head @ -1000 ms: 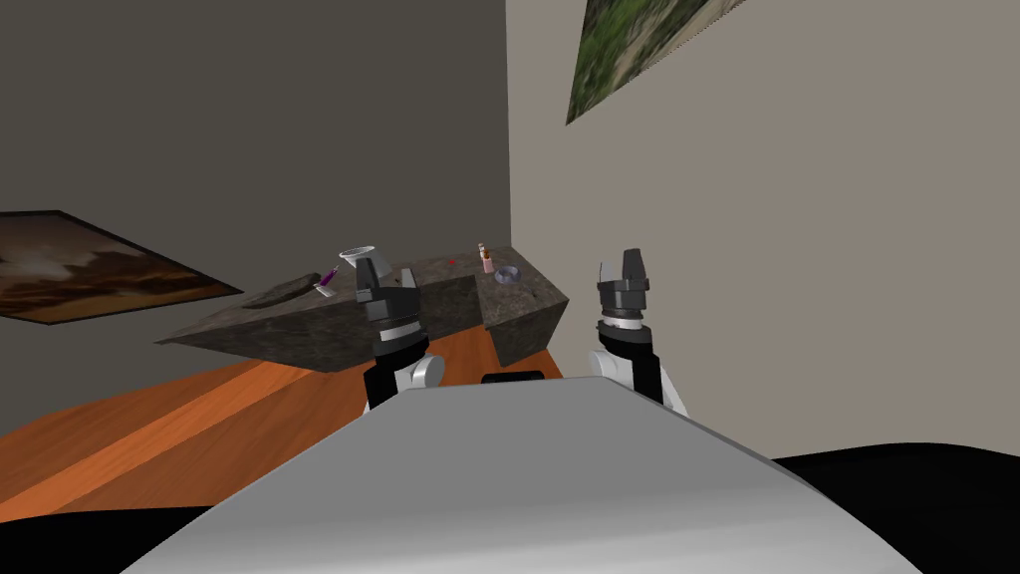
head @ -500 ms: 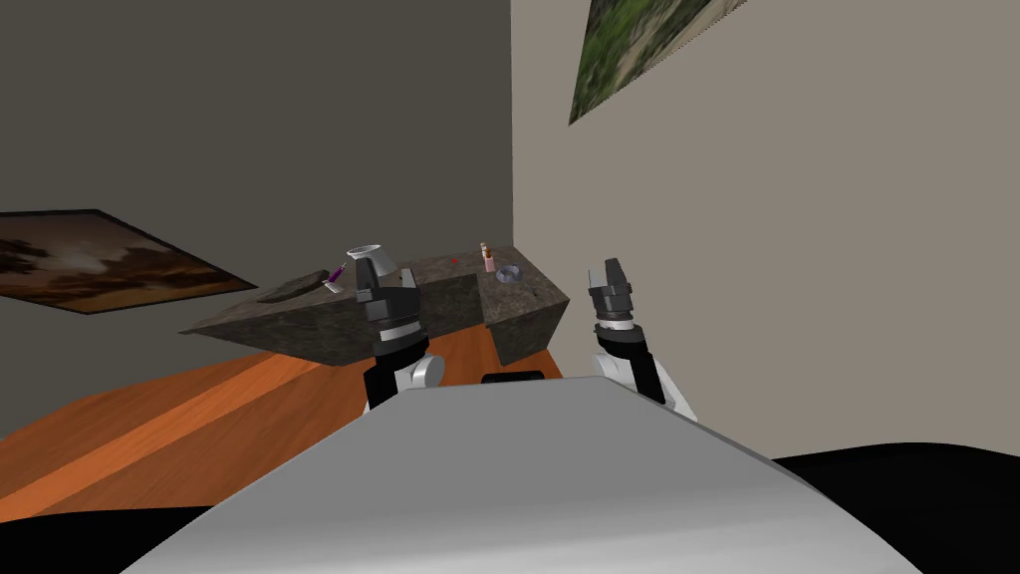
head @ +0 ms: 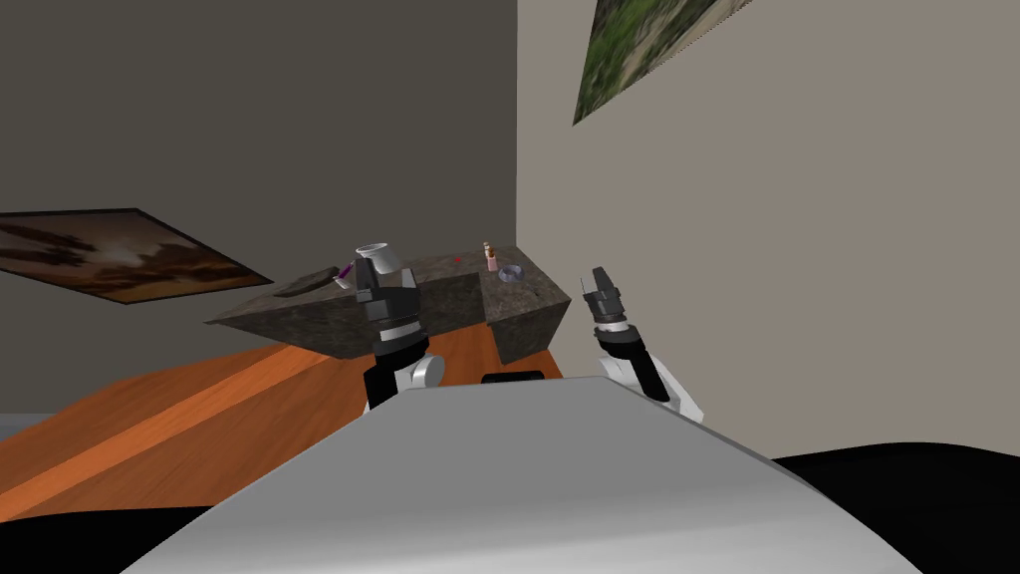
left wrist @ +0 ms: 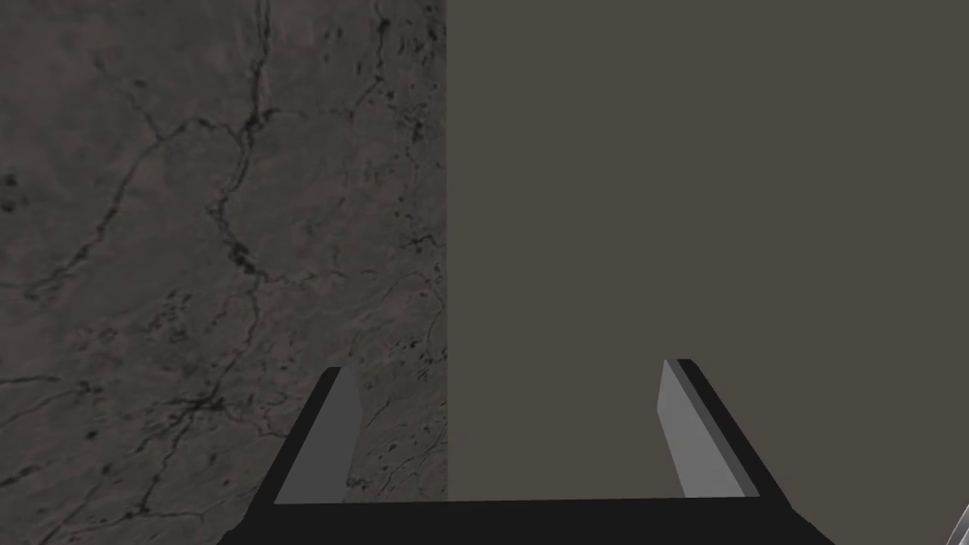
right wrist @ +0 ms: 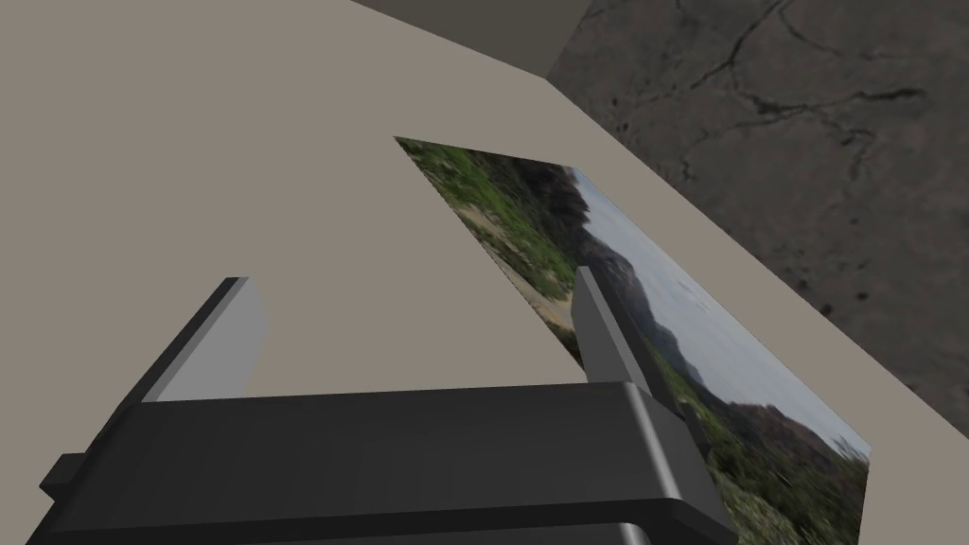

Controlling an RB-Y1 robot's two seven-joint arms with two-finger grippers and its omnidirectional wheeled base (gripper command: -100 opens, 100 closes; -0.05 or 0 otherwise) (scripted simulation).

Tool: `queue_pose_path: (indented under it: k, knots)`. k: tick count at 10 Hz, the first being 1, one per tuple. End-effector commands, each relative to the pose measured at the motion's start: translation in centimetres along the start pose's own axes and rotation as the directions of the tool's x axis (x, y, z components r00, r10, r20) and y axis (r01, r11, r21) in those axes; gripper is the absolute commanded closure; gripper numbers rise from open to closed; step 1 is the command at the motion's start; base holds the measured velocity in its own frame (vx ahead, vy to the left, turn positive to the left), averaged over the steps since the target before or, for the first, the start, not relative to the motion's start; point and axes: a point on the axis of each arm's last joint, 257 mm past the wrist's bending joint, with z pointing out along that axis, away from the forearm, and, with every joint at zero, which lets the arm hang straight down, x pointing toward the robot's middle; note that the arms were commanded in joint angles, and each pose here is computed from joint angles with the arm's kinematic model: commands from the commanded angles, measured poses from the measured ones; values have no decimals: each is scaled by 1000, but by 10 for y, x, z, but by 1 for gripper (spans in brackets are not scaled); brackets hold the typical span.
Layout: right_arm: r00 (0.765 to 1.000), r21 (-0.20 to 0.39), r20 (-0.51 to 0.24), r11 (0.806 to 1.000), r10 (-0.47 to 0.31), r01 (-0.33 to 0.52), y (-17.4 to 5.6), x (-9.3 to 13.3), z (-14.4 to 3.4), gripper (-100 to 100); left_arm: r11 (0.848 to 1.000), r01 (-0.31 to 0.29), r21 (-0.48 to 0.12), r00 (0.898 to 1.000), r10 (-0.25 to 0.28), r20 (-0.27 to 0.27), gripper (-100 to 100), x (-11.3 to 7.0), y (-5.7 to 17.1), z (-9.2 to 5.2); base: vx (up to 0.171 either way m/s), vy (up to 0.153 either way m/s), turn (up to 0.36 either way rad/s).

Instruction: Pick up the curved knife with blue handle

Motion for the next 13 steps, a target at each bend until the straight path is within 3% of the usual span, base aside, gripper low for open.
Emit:
queue_pose_path:
  k: [1, 4, 5, 6, 7, 10, 11, 12, 13]
  knots:
    - [999, 13, -33, 1000, 1, -1, -7, 4, -2, -100, 1000, 0, 0, 1000, 0, 0, 0, 0, 0, 0, -16, -12, 49]
    - [993, 80, -112, 997, 27, -18, -36, 16, -13, -100, 1000, 0, 0, 1000, 0, 0, 0, 0, 0, 0, -21, -7, 88]
    - [991, 79, -132, 997, 18, -8, -36, 17, -13, -100, 1000, 0, 0, 1000, 0, 0, 0, 0, 0, 0, -19, -9, 52]
    - [986, 118, -160, 993, 36, -17, -52, 21, -20, -100, 1000, 0, 0, 1000, 0, 0, 0, 0, 0, 0, -20, -7, 114]
    - [983, 116, -181, 993, 27, -6, -52, 22, -20, -100, 1000, 0, 0, 1000, 0, 0, 0, 0, 0, 0, -16, -7, 58]
    - [965, 202, -255, 979, 55, -2, -85, 29, -37, -100, 1000, 0, 0, 1000, 0, 0, 0, 0, 0, 0, -19, -5, 104]
    - [960, 200, -277, 980, 45, 12, -85, 29, -37, -100, 1000, 0, 0, 1000, 0, 0, 0, 0, 0, 0, -17, -1, 74]
    - [952, 247, -300, 969, 64, 13, -102, 31, -46, -100, 1000, 0, 0, 1000, 0, 0, 0, 0, 0, 0, -19, 1, 153]
    - [945, 244, -323, 969, 53, 29, -102, 31, -47, -100, 1000, 0, 0, 1000, 0, 0, 0, 0, 0, 0, -15, -3, 68]
